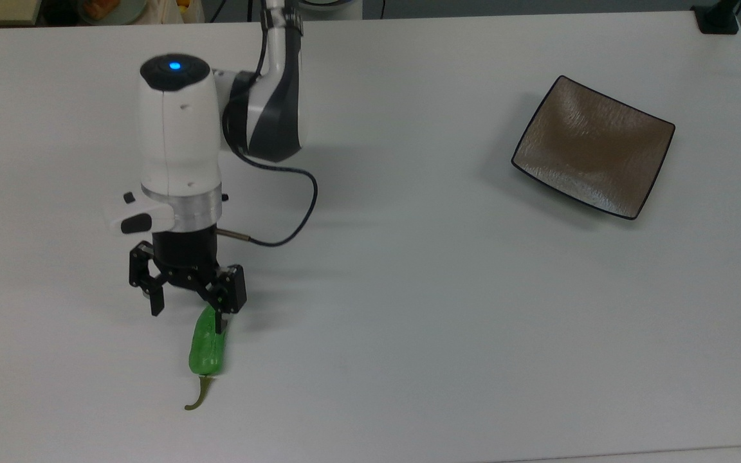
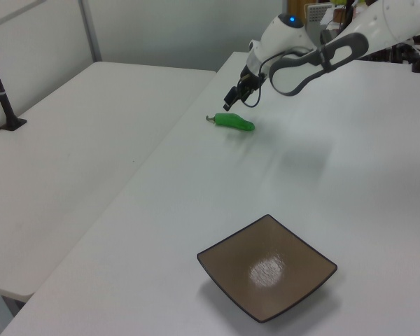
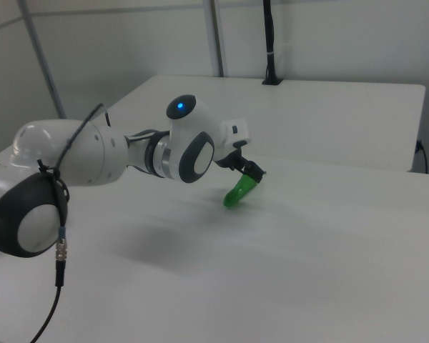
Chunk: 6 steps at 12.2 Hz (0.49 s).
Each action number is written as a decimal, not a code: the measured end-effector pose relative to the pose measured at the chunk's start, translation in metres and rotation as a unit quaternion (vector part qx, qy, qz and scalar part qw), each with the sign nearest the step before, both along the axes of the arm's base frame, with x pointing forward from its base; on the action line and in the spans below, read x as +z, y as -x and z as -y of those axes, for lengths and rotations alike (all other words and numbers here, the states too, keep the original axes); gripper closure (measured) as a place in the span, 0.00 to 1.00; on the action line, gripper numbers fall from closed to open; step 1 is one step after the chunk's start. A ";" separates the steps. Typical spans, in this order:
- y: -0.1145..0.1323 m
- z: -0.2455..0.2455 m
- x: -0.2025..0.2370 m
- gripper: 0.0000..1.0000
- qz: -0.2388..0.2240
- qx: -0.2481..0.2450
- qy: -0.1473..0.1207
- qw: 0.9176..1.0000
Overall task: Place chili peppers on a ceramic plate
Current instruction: 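Close the gripper around the green chili pepper's body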
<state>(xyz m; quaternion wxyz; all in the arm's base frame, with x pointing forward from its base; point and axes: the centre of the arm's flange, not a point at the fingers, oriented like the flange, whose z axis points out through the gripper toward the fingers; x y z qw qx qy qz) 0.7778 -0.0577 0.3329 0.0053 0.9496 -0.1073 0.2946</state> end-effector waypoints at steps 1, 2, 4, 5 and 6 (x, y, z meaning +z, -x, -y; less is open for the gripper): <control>-0.005 -0.002 -0.011 0.00 0.000 -0.007 -0.006 1.000; -0.009 -0.003 -0.020 0.00 -0.001 -0.008 -0.008 1.000; -0.013 -0.006 -0.033 0.00 0.005 -0.010 -0.013 1.000; -0.013 -0.010 -0.037 0.01 0.005 -0.014 -0.018 1.000; -0.013 -0.013 -0.039 0.01 0.005 -0.015 -0.021 1.000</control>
